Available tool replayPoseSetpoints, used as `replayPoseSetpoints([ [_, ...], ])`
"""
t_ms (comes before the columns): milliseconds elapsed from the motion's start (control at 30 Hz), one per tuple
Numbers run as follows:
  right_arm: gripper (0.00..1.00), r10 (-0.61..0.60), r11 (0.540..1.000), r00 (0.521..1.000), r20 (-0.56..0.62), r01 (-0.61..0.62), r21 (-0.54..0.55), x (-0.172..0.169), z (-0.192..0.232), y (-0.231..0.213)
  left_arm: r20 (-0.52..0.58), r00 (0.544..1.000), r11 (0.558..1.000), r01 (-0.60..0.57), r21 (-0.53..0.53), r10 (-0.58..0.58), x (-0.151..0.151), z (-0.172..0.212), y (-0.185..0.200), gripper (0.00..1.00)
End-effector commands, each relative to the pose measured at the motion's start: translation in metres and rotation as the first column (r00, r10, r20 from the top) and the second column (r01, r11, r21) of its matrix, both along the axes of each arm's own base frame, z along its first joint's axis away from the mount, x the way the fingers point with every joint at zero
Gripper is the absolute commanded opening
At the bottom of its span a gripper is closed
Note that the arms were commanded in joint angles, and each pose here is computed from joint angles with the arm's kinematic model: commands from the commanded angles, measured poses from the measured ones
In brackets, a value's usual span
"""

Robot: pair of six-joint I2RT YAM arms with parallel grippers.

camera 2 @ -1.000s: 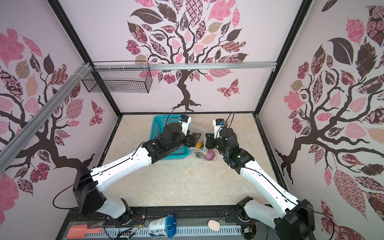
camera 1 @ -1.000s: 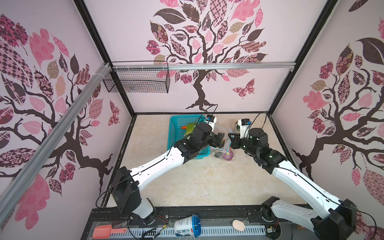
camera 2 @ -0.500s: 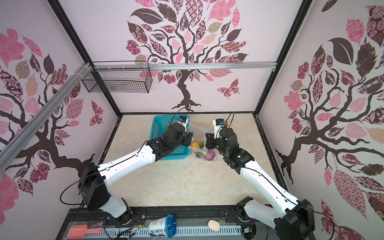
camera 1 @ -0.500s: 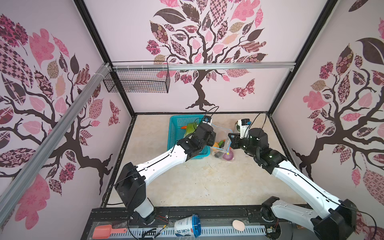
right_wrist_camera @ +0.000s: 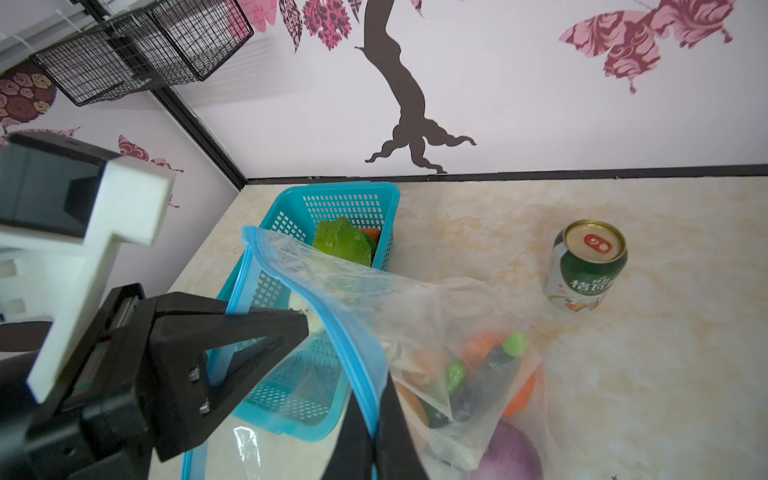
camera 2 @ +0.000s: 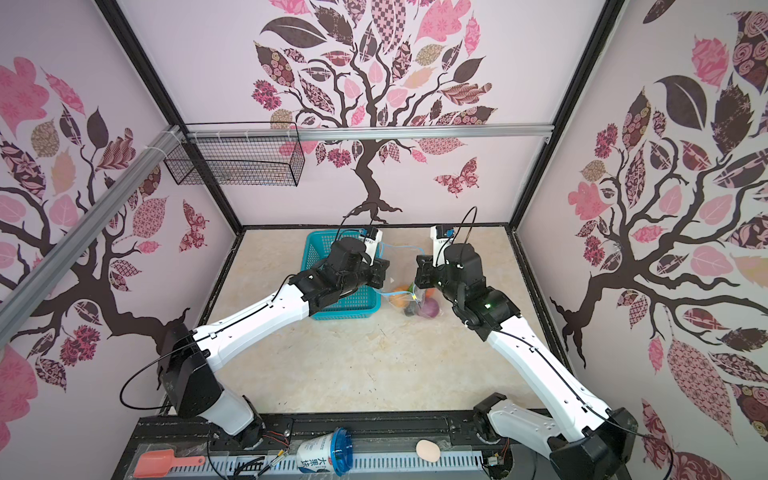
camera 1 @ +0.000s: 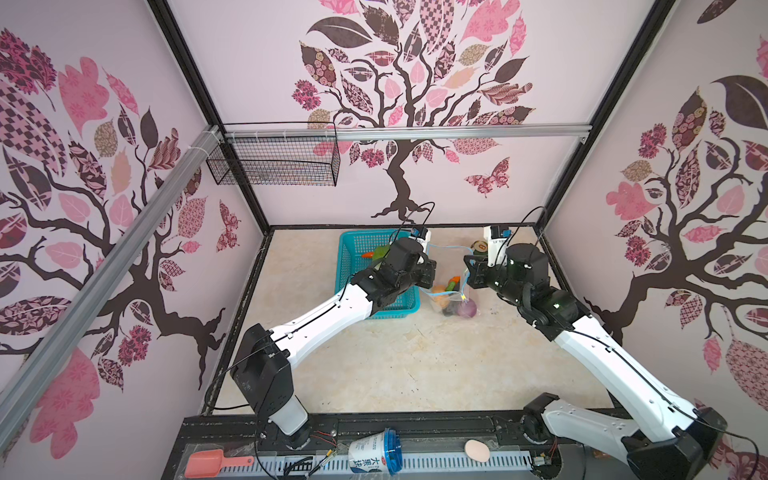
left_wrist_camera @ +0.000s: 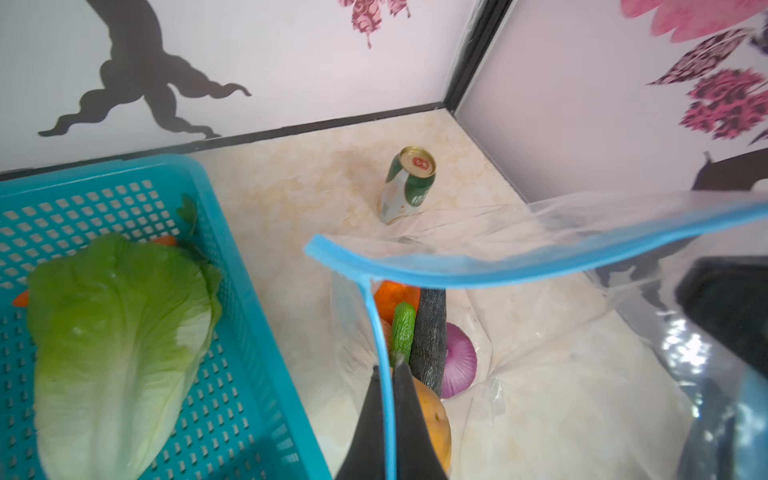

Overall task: Place the food in the zip-top bag and seal the zipper
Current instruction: 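Raise the left gripper from the bag and move it over the lettuce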

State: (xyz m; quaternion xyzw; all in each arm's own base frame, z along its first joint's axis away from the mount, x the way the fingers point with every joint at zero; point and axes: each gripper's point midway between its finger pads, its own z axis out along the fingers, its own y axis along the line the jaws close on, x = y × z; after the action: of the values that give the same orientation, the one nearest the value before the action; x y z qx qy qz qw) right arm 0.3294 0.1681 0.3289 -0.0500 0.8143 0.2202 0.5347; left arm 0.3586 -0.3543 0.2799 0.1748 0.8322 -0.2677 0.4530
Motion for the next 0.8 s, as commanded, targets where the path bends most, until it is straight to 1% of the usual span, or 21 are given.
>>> replayPoseSetpoints([
  [0, 0.0, -0.02, 0.999, 1.0, 0.014, 0.02, -0.03, -0.001, 0.004, -0.008, 0.024, 0.999, 0.997, 0.032, -0.075, -0.03, 0.002, 0.025, -0.01, 0.0],
  [133, 0.0, -0.007, 0.998, 0.999, -0.048, 0.004, -0.059, 0.005, -0.025, -0.002, -0.008, 1.0, 0.998, 0.007, -0.067, -0.008, 0.009, 0.012, -0.006, 0.0],
  [167, 0.0, -0.008, 0.998, 0.998, -0.06, 0.004, -0.065, 0.006, -0.031, -0.001, -0.014, 1.0, 0.998, 0.002, -0.063, -0.003, 0.011, 0.009, -0.005, 0.02],
  [200, 0.0, -0.009, 0.998, 0.998, -0.07, 0.004, -0.069, 0.007, -0.036, 0.0, -0.017, 1.0, 0.998, -0.003, -0.06, 0.002, 0.013, 0.006, -0.004, 0.13],
  [233, 0.0, -0.011, 0.997, 0.997, -0.074, 0.005, -0.075, 0.009, -0.039, 0.0, -0.023, 1.0, 0.998, -0.007, -0.057, 0.006, 0.015, 0.005, -0.003, 0.28],
  [267, 0.0, -0.016, 0.997, 0.997, -0.08, 0.009, -0.082, 0.01, -0.042, -0.001, -0.035, 0.999, 0.998, -0.011, -0.058, 0.009, 0.018, 0.003, -0.001, 0.48],
  [300, 0.0, -0.021, 0.996, 0.996, -0.082, 0.014, -0.085, 0.011, -0.044, -0.001, -0.046, 0.999, 0.998, -0.018, -0.064, 0.015, 0.021, 0.005, 0.003, 0.62],
  [400, 0.0, -0.031, 0.996, 0.997, -0.077, 0.024, -0.088, 0.011, -0.045, -0.003, -0.04, 0.998, 0.994, -0.057, -0.097, 0.053, 0.035, 0.02, 0.023, 0.83],
  [433, 0.0, -0.033, 0.996, 0.997, -0.076, 0.026, -0.088, 0.011, -0.046, -0.003, -0.028, 0.997, 0.992, -0.069, -0.106, 0.066, 0.039, 0.026, 0.031, 0.87],
  [467, 0.0, -0.036, 0.996, 0.997, -0.073, 0.029, -0.086, 0.011, -0.045, -0.004, -0.013, 0.996, 0.99, -0.089, -0.11, 0.088, 0.046, 0.032, 0.043, 0.96],
  [500, 0.0, -0.038, 0.996, 0.997, -0.073, 0.032, -0.085, 0.011, -0.046, -0.004, 0.002, 0.994, 0.987, -0.109, -0.115, 0.11, 0.051, 0.038, 0.055, 0.98],
  [567, 0.0, -0.041, 0.996, 0.997, -0.072, 0.035, -0.084, 0.011, -0.046, -0.005, 0.027, 0.987, 0.981, -0.154, -0.121, 0.158, 0.065, 0.049, 0.083, 0.99],
  [633, 0.0, -0.046, 0.996, 0.997, -0.069, 0.04, -0.083, 0.012, -0.047, -0.006, 0.037, 0.977, 0.972, -0.204, -0.114, 0.209, 0.079, 0.05, 0.111, 0.99],
  [733, 0.0, -0.052, 0.996, 0.997, -0.062, 0.047, -0.081, 0.012, -0.047, -0.007, 0.031, 0.955, 0.954, -0.291, -0.078, 0.294, 0.102, 0.039, 0.153, 0.98],
  [767, 0.0, -0.053, 0.996, 0.997, -0.059, 0.048, -0.082, 0.012, -0.046, -0.007, 0.017, 0.955, 0.953, -0.296, -0.066, 0.297, 0.109, 0.031, 0.161, 0.99],
])
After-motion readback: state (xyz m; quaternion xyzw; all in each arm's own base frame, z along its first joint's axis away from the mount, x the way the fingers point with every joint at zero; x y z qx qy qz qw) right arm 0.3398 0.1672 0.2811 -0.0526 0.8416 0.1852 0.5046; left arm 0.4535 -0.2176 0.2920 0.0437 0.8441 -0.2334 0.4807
